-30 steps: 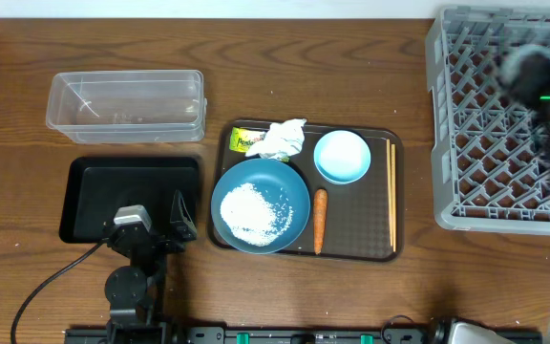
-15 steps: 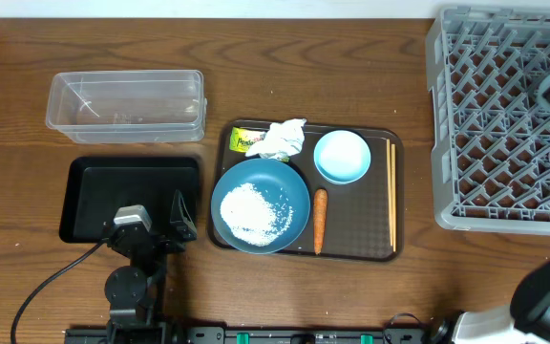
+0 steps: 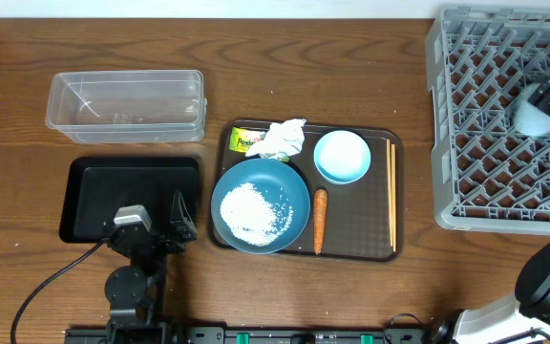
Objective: Sort waste into correct bins and load items into the dishwasher rack
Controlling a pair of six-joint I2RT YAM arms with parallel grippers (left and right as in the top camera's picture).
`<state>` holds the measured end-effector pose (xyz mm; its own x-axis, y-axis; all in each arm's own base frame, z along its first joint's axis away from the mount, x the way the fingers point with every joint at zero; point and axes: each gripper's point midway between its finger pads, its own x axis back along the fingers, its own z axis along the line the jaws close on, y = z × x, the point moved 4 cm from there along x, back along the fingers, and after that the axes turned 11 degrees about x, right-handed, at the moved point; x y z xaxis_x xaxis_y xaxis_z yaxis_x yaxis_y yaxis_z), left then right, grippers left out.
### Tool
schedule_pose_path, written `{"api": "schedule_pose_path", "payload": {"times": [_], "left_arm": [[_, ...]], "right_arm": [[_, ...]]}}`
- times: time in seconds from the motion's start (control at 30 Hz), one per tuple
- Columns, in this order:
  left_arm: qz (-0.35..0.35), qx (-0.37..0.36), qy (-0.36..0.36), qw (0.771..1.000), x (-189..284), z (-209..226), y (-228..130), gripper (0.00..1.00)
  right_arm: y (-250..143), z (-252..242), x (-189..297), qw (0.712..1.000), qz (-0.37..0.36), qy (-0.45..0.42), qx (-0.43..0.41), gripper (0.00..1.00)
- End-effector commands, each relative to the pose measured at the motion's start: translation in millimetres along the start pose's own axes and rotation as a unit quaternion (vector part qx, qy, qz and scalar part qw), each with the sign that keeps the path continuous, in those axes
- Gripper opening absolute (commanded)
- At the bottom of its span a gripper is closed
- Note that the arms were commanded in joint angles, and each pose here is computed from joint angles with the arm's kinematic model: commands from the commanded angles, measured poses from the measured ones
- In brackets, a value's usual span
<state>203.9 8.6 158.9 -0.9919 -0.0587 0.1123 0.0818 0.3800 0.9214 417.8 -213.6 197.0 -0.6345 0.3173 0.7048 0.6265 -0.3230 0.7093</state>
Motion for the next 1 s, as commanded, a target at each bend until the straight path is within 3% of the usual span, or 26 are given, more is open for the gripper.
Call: {"api": "schedule_pose_path", "payload": {"times": [0.0, 0.33, 0.47, 0.6, 0.7, 0.8, 0.97], "left_arm": [[0.017, -0.005, 0.016, 1.0, -2.1, 8.1, -14.1, 0.98], [0.017, -0.005, 0.016, 1.0, -2.1, 8.1, -14.1, 0.98], [0.017, -0.005, 0.016, 1.0, -2.1, 8.1, -14.1, 0.98], [0.017, -0.005, 0.016, 1.0, -2.1, 8.1, -14.1, 0.98], [0.017, -0.005, 0.016, 1.0, -2.1, 8.1, -14.1, 0.98], [0.017, -0.005, 0.016, 1.0, -2.1, 8.1, -14.1, 0.98], [0.017, -0.005, 0.016, 1.0, -2.1, 8.1, -14.1, 0.98]], "right_arm": [[6.3, -2.1, 5.6, 1.0, -0.007, -0.002, 0.004, 0.87], [20.0, 20.9, 42.2, 0.997, -0.017, 0.072, -0.014, 0.89], [29.6, 59.4, 81.9, 0.982, -0.04, 0.184, 0.0, 0.97], [26.5, 119.2, 135.8, 0.934, -0.047, 0.352, 0.039, 0.99], [7.1, 167.0, 165.5, 0.888, -0.028, 0.448, 0.098, 0.99], [-28.4, 213.4, 176.2, 0.865, 0.021, 0.478, 0.155, 0.99], [-82.0, 267.7, 161.8, 0.879, 0.075, 0.396, 0.254, 0.99]]}}
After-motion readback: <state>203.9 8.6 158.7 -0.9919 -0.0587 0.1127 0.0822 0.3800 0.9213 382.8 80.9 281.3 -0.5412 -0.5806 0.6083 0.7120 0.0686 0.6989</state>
